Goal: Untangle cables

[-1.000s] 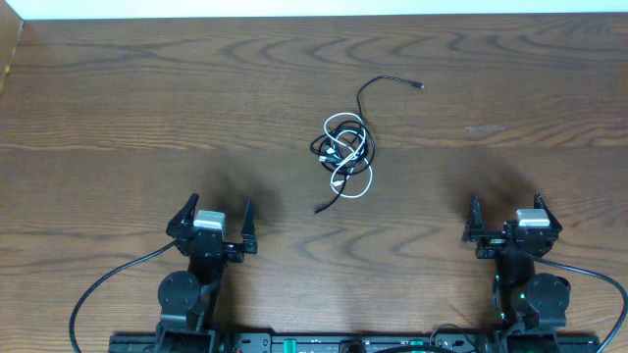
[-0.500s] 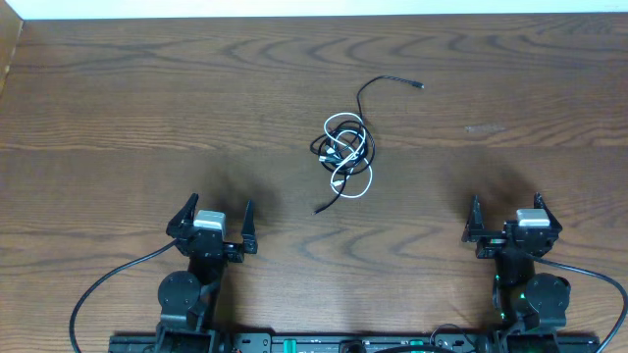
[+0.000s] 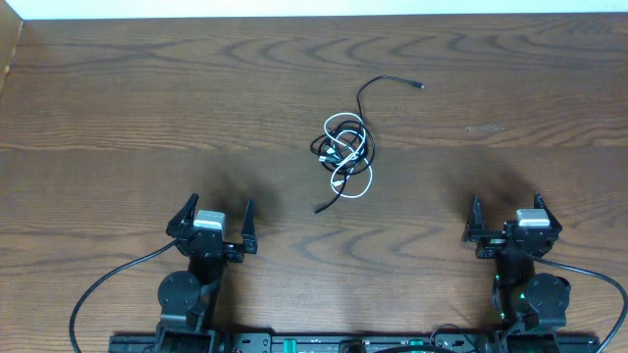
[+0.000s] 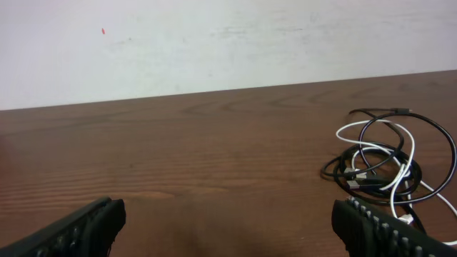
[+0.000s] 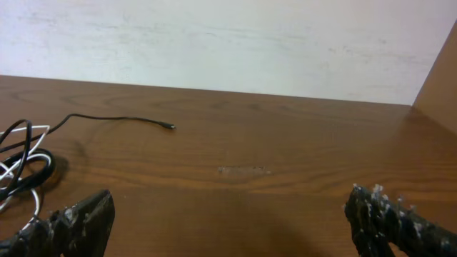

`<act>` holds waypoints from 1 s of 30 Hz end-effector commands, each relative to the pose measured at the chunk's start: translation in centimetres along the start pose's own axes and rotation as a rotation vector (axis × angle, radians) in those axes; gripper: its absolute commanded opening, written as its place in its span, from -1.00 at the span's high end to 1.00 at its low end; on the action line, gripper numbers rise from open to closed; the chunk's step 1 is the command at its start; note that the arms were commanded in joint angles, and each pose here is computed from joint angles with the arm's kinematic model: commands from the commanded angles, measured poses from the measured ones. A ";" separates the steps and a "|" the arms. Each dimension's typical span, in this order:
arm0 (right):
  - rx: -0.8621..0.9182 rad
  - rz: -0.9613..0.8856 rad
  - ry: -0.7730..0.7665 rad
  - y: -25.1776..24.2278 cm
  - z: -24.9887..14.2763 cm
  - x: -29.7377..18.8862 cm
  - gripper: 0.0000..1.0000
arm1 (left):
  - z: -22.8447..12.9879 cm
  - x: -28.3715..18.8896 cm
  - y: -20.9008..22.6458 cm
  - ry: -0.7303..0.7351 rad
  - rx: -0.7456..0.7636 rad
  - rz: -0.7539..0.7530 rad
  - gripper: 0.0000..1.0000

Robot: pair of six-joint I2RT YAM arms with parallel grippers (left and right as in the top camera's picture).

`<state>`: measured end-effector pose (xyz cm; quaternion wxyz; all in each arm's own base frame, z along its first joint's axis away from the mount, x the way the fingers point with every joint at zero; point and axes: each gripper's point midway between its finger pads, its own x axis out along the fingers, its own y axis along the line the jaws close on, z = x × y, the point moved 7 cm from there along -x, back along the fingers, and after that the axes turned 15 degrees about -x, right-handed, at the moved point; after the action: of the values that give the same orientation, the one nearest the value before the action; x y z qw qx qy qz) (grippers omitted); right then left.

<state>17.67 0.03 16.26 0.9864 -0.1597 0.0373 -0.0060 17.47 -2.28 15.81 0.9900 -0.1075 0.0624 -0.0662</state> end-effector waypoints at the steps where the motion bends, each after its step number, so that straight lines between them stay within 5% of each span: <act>1: -0.004 -0.004 0.001 0.0 0.0 0.0 -0.99 | -1.3 0.1 -0.2 0.063 -0.008 -0.029 -0.96; 21: -0.005 -0.007 0.001 -0.1 0.0 0.0 -0.98 | -1.2 0.1 -0.1 0.062 -0.020 -0.022 -0.96; 30: -0.001 0.005 -0.009 0.0 0.1 0.0 -0.98 | -0.9 -0.1 -0.1 0.064 -0.179 -0.005 -0.96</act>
<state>17.67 0.05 16.27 0.9865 -0.1597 0.0369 -0.0047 17.45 -2.27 15.83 0.9837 -0.1549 0.0669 -0.0625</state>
